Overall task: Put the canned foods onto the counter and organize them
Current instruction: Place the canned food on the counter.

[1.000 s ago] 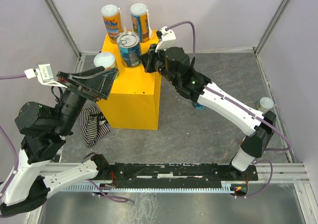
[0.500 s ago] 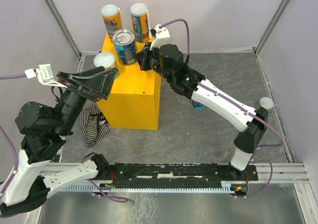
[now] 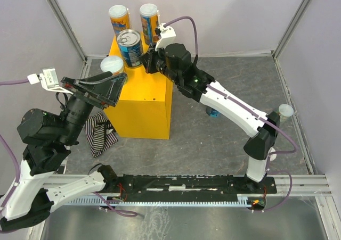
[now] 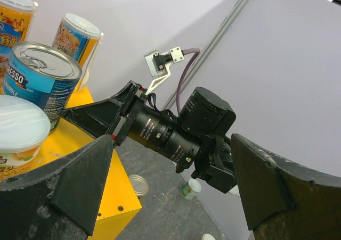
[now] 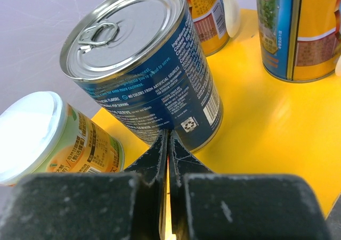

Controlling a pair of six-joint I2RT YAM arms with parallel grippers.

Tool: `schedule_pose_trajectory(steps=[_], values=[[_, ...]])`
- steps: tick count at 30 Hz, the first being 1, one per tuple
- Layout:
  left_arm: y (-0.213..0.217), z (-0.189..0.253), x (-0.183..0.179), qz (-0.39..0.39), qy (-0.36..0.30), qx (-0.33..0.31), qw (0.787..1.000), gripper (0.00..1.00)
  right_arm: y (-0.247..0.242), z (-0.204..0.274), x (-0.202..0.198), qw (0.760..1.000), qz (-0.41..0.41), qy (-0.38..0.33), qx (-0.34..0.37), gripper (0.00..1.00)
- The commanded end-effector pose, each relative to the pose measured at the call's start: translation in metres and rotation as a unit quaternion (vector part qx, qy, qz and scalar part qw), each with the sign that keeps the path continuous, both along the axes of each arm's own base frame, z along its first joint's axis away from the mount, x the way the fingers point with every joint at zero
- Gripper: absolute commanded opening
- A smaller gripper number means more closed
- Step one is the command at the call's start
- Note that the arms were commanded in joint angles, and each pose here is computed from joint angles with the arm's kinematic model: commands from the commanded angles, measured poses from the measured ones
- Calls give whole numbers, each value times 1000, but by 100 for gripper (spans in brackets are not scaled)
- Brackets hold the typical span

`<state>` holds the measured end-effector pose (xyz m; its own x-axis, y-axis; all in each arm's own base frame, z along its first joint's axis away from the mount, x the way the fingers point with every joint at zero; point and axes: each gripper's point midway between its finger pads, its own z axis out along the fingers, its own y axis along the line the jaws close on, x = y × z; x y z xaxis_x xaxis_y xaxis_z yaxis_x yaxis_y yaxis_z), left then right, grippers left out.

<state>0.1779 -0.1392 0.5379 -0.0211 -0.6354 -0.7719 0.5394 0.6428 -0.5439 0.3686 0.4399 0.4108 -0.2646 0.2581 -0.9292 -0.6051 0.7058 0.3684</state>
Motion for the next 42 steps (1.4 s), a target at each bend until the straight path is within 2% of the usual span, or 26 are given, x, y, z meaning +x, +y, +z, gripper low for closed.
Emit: schedule_pose_trajectory(steps=[1,10,18,42], values=[[6,5,-1,11,-13,2,1000,97,6,28,-5,999,19,-28,17,4],[5,4,-1,10,-12,1,1000,97,-20,41,-2,998,-24,-52,18,4],[3,4,0,7,-11,3,1000,97,-25,40,10,998,-31,-45,23,5],[6,1,1,17,-9,8,1000,97,12,33,19,999,15,-15,50,6]])
